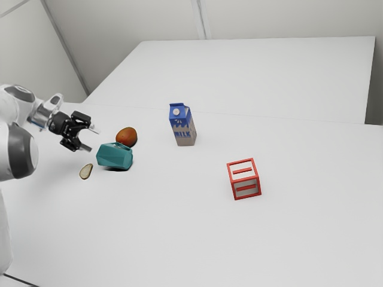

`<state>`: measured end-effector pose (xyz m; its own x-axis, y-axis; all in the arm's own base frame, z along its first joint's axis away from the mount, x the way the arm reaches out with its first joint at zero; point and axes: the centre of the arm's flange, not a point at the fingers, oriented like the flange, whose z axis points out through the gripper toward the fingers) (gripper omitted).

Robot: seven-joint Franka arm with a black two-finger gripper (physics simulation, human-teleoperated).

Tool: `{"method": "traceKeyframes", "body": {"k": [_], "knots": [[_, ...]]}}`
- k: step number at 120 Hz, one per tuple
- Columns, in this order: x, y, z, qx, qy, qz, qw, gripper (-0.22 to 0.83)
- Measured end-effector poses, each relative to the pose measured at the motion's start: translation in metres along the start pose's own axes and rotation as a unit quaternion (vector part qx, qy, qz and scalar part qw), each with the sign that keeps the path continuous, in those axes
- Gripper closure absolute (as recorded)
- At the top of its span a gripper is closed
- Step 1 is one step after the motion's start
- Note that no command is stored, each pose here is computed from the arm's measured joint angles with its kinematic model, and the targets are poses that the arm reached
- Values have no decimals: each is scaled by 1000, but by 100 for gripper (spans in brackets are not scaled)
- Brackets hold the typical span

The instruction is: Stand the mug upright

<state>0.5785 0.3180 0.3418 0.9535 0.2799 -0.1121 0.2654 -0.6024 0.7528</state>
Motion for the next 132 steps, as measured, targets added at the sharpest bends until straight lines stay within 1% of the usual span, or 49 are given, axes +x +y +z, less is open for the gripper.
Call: {"method": "traceKeyframes", "body": {"k": [22, 47, 64, 78, 92, 96, 109, 115, 123, 132], "knots": [[5, -24, 13, -23, 10, 38, 999, 0], [9, -37, 21, -39, 22, 75, 996, 0], [12, -37, 32, -54, 29, 96, 993, 0], [10, -40, 51, -71, 24, 102, 992, 0], [11, -36, 57, -78, 25, 116, 990, 1], [11, -36, 58, -79, 26, 120, 989, 7], [11, -36, 60, -85, 31, 127, 988, 36], [11, -36, 60, -87, 33, 130, 987, 47], [11, -35, 60, -89, 34, 135, 986, 57], [11, -32, 59, -93, 36, 140, 985, 65]]}}
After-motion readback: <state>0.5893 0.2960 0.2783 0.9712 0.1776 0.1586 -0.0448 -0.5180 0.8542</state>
